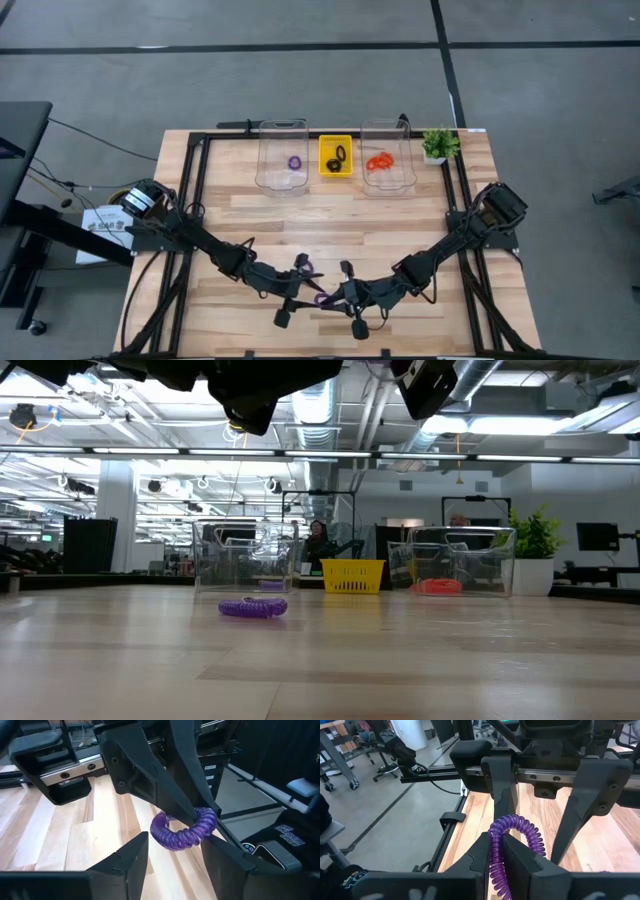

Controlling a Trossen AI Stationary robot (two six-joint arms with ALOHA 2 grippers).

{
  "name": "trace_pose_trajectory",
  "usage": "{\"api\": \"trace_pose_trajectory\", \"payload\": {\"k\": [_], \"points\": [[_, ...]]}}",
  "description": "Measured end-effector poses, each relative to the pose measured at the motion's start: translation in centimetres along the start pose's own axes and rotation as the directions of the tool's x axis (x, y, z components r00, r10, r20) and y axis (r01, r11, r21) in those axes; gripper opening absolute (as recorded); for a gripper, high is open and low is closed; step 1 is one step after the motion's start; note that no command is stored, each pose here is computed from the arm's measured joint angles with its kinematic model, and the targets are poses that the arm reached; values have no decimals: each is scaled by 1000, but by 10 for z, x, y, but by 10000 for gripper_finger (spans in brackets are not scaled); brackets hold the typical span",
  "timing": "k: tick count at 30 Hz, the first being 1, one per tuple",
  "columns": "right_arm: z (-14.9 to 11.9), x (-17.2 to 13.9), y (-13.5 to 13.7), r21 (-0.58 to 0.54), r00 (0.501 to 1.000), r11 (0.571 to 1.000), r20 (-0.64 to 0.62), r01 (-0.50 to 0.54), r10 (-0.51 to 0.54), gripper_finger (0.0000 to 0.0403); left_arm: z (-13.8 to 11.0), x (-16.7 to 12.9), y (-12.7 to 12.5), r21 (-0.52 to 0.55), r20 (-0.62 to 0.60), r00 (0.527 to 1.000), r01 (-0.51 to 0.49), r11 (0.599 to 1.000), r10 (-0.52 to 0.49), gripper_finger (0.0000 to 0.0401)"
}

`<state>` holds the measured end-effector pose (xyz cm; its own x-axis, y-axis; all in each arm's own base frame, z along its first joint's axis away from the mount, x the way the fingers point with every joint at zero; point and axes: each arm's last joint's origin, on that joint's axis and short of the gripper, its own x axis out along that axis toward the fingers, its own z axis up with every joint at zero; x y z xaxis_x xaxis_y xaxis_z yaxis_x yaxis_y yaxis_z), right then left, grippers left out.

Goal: Sort spring keychains
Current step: Put the right purple spring keychain into the left transparent bin

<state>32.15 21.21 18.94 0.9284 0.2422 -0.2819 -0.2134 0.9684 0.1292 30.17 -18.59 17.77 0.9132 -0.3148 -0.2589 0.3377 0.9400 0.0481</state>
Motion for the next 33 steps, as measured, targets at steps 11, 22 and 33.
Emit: {"api": "trace_pose_trajectory", "payload": {"k": [11,22,33], "points": [[2,0,2,24,1000,999,15,-28,28,33,0,0,0,8,0,1000,-5,1000,5,185],[-1,1,-4,10,999,999,-17,34,-33,30,2,0,-2,5,17,1000,1,1000,-1,182],[-3,1,-6,0,995,995,-20,96,-96,30,2,0,-2,-6,19,1000,5,1000,-5,177]]}}
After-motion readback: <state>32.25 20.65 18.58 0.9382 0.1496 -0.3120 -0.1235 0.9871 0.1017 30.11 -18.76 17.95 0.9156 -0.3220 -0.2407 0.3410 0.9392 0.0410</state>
